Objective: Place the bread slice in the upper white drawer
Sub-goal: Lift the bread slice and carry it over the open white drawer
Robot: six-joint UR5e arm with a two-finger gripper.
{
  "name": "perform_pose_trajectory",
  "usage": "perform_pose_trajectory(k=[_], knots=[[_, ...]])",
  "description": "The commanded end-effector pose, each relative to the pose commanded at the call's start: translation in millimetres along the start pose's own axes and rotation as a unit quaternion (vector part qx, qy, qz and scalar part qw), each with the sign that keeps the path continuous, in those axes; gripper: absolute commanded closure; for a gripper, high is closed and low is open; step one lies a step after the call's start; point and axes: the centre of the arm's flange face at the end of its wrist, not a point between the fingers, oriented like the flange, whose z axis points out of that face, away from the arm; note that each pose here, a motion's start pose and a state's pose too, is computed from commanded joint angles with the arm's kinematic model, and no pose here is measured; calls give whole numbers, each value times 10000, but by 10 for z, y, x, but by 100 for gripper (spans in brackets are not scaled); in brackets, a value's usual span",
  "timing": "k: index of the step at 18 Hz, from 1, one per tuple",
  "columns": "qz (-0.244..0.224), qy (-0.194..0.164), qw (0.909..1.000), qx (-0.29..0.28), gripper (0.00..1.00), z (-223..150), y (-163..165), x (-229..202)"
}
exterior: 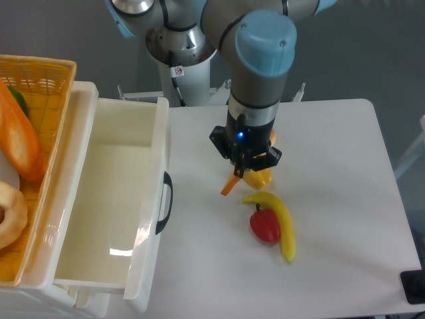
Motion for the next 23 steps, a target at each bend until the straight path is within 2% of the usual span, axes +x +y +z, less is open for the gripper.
perform_pose_trajectory(k=[4, 8, 11, 15, 18, 23], knots=[[-540, 86, 9983, 192, 100, -149, 18, 78], [-776, 214, 9956, 469, 100, -468, 111, 238], [-1213, 551, 9870, 897, 100, -666, 144, 290], [-1264, 590, 9830, 1195, 100, -941, 224, 411], [-1441, 797, 9761, 1416, 100, -1059, 230, 532], [-1374, 929, 9719, 1669, 100, -1258, 271, 733]])
